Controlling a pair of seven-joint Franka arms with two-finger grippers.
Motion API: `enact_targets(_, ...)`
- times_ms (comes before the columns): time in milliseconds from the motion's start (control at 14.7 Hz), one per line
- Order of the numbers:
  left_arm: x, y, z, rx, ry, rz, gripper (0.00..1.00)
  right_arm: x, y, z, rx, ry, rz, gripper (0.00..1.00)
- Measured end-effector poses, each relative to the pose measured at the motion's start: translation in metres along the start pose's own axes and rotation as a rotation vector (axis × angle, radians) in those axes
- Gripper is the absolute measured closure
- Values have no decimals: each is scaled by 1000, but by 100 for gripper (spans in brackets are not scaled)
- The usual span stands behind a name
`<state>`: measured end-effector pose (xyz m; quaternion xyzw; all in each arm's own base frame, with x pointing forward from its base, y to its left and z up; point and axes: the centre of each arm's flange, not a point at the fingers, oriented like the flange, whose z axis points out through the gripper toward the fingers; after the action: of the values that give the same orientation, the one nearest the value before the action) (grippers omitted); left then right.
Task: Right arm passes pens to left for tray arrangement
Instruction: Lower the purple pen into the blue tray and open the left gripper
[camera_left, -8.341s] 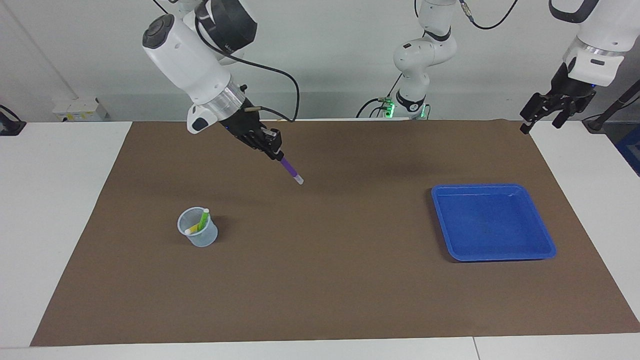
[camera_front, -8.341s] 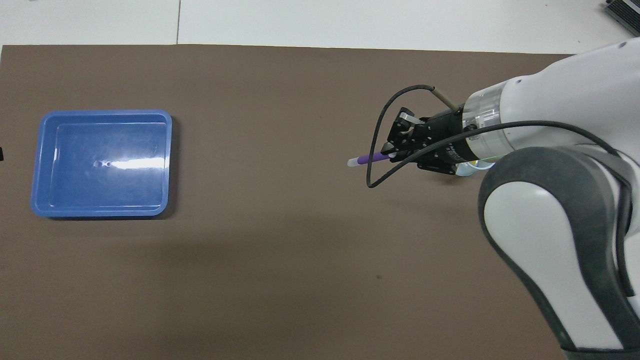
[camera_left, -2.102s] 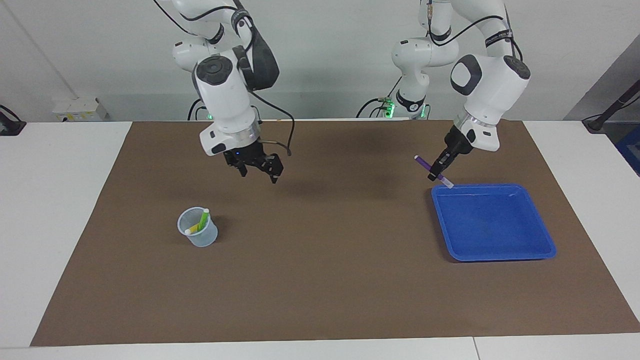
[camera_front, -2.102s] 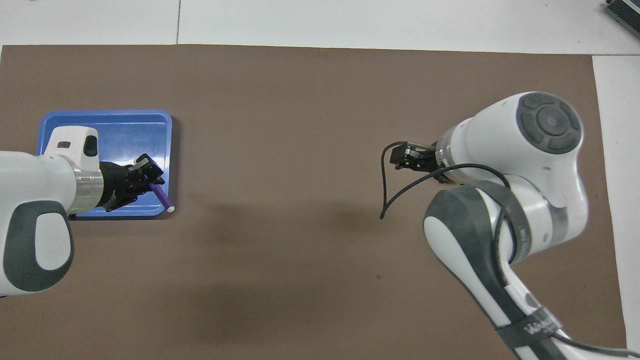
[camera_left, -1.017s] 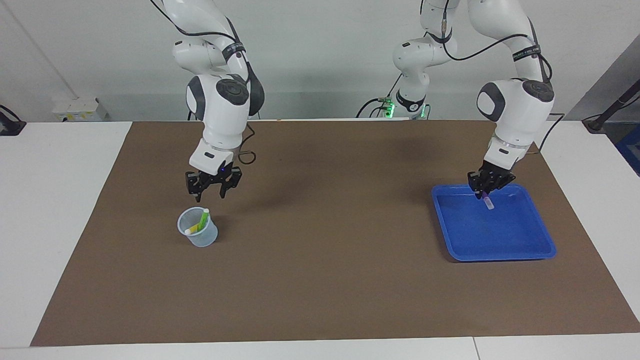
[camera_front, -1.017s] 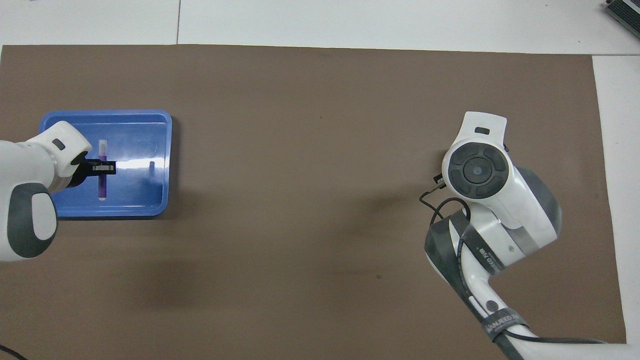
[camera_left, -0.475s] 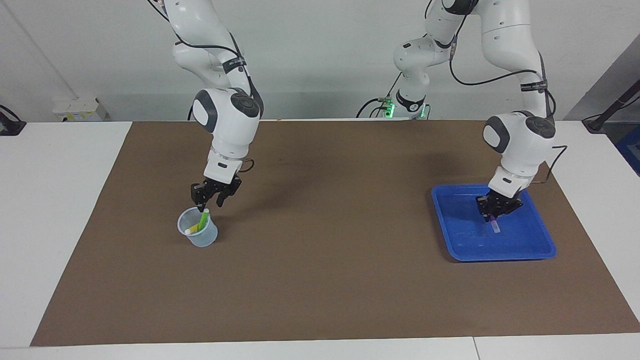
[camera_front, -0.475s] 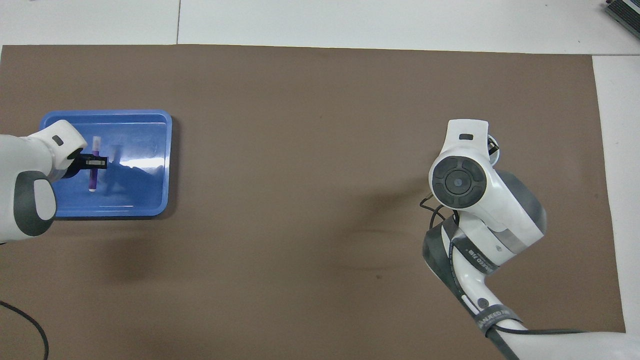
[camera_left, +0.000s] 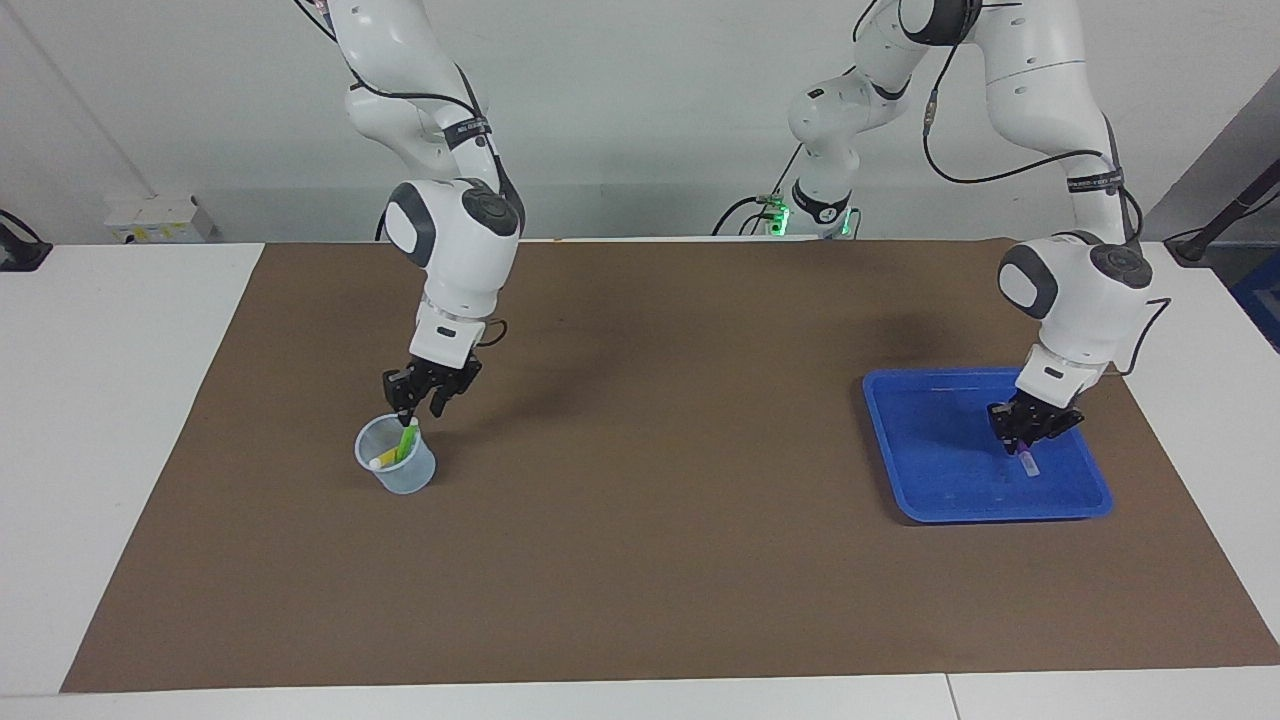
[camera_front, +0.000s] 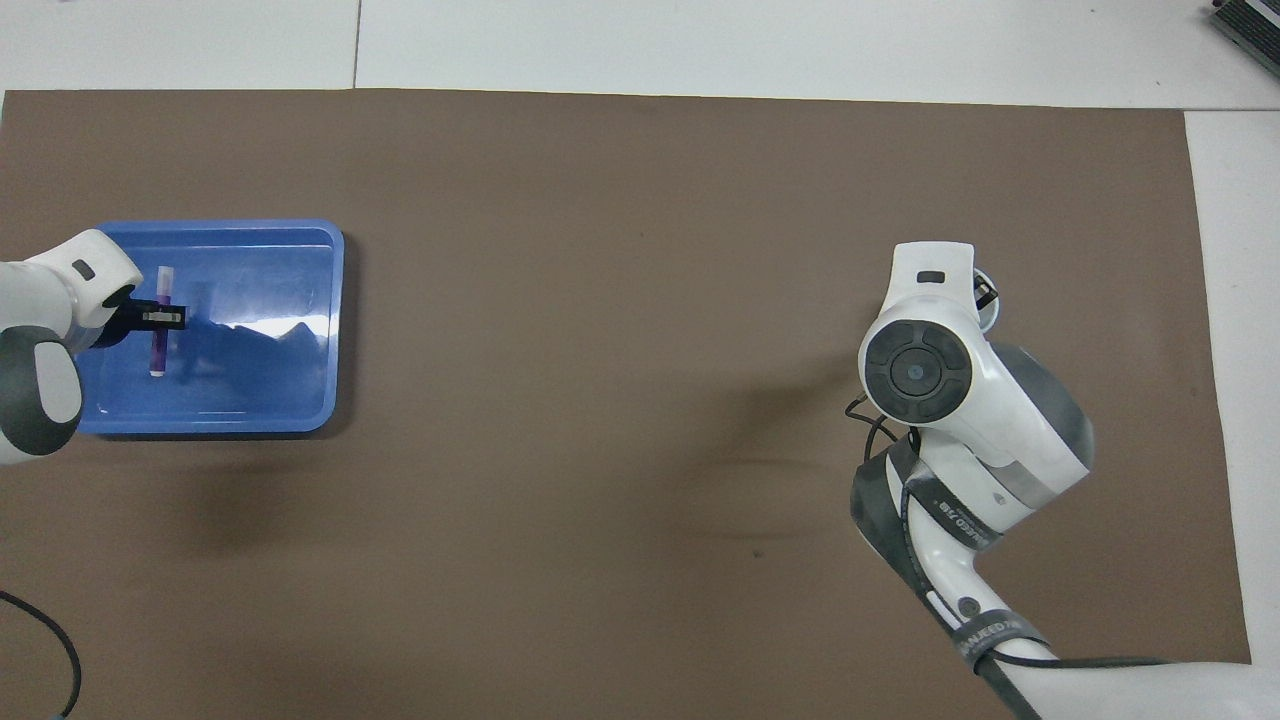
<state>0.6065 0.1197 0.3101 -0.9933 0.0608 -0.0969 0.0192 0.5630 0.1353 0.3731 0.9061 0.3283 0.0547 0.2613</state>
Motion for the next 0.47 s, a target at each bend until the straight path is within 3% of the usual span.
enact_targets(475, -14, -16, 9, -9, -55, -27, 82, -6, 13, 7, -2, 0, 1, 58)
